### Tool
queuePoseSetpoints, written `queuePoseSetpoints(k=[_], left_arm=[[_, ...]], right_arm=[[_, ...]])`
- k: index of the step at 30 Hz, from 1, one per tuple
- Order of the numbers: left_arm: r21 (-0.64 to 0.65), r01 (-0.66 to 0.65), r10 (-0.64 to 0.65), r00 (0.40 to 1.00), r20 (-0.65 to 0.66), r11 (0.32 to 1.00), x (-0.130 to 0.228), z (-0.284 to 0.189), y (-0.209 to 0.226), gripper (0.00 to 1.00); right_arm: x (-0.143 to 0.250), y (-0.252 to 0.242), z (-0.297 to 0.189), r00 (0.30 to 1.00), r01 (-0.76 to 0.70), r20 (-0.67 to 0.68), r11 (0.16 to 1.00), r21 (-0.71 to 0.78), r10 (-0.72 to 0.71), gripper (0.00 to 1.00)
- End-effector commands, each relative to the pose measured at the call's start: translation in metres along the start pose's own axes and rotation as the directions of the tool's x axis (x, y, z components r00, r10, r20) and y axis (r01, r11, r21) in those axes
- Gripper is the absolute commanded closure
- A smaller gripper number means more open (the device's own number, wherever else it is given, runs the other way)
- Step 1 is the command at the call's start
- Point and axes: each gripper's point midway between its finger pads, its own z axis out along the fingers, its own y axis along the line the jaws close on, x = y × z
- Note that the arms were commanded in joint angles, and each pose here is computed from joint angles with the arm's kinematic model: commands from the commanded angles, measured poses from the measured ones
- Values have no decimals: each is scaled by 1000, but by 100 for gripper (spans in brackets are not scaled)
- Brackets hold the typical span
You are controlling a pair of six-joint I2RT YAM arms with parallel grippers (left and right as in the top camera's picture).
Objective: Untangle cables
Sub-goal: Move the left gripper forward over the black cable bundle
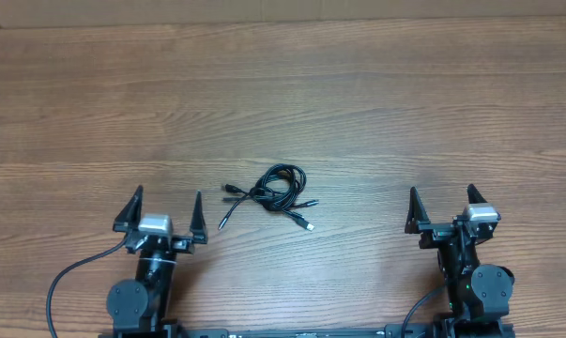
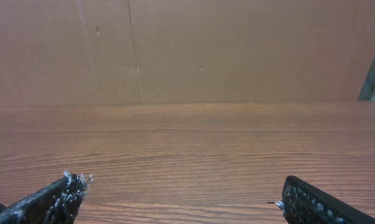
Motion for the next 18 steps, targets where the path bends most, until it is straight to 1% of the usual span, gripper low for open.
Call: queuePoseSetpoints(k=[1,3,8,10,14,18], left_arm=[[195,-26,18,999,42,980,-13,-4,-34,0],[237,-44,30,998,62,971,-31,-8,-41,0],[238,-66,55,997,51,969,-77,-21,-43,0],[249,-65,58,998,36,966,-101,-29,-45,0],[329,-93,95,995,10,940,-138,-36,-58,0],[418,-72,100,994,-46,905,-169,-33,-69,0]], right_arm=[[2,0,0,1000,-3,5,1000,-1,3,0],[2,0,0,1000,-3,5,1000,-1,3,0],[2,0,0,1000,-3,5,1000,-1,3,0],[2,0,0,1000,-3,5,1000,-1,3,0],[2,0,0,1000,-3,5,1000,-1,3,0],[2,0,0,1000,-3,5,1000,-1,3,0]])
